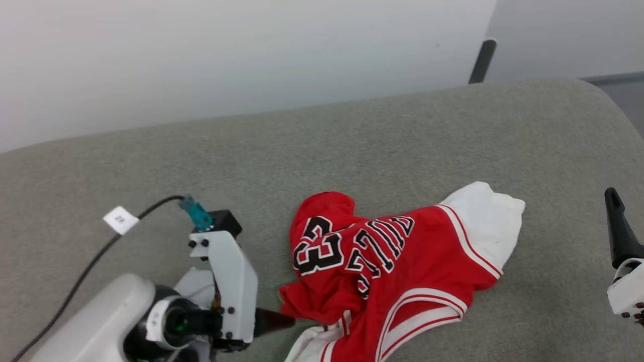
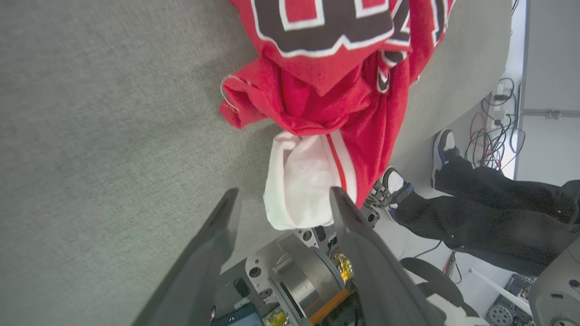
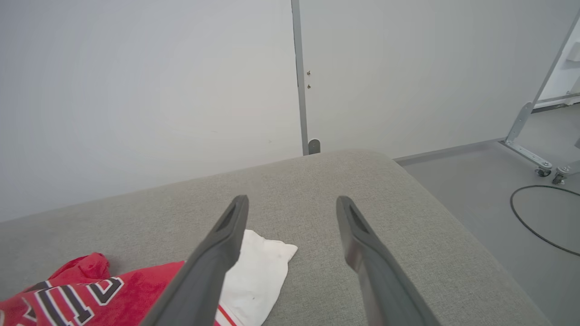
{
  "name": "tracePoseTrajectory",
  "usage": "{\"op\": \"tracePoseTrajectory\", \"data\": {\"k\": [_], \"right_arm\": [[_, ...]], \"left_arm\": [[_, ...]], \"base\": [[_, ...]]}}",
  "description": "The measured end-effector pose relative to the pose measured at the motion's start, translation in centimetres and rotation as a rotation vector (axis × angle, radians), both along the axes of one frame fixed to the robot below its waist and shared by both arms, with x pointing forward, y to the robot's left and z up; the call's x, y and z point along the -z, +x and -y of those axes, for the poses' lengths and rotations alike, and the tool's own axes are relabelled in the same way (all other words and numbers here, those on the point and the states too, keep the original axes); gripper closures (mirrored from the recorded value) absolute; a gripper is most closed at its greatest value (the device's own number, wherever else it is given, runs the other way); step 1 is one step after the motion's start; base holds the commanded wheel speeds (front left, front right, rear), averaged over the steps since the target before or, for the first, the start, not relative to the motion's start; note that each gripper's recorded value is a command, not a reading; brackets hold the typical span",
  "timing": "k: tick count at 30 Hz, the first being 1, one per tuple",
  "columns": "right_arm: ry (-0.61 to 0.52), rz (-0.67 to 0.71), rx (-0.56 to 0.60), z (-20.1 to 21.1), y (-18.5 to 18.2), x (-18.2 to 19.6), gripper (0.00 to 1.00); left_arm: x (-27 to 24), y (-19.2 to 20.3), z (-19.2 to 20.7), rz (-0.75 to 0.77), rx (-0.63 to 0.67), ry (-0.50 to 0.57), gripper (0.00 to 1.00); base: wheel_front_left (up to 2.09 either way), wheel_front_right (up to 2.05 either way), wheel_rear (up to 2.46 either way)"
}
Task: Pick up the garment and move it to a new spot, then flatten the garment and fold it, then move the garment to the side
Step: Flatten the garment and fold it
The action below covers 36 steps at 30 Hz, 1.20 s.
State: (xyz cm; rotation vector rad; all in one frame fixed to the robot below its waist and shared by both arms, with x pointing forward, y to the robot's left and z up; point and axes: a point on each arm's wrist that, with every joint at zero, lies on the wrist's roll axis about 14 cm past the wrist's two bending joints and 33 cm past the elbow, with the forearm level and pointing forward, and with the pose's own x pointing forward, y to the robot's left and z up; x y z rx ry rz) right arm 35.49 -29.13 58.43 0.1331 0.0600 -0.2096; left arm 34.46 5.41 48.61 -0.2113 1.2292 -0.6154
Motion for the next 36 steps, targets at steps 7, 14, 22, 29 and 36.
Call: {"op": "tracePoseTrajectory", "data": {"k": [7, 14, 22, 29, 36], "right_arm": [[0.007, -0.018, 0.034, 0.9, -0.4, 0.6, 0.00], [0.016, -0.035, 0.065, 1.7, -0.5, 1.4, 0.00], [0.016, -0.051, 0.096, 2.6, -0.4, 2.0, 0.00], [0.019, -0.043, 0.091, 2.5, -0.1, 1.8, 0.00], [0.021, -0.028, 0.082, 2.3, 0.1, 1.3, 0.00]], "left_arm": [[2.0, -1.4, 1.6, -0.103, 0.090, 0.033, 0.00], [4.9, -1.6, 1.6, -0.173, 0.124, 0.077, 0.00], [8.1, -2.2, 1.3, -0.224, 0.149, 0.119, 0.00], [9.3, -2.9, 1.0, -0.257, 0.149, 0.117, 1.00], [8.4, -1.9, 0.6, -0.213, 0.116, 0.099, 1.00]], "base": [[0.00, 0.00, 0.00], [0.00, 0.00, 0.00], [0.00, 0.00, 0.00], [0.00, 0.00, 0.00], [0.00, 0.00, 0.00]]}}
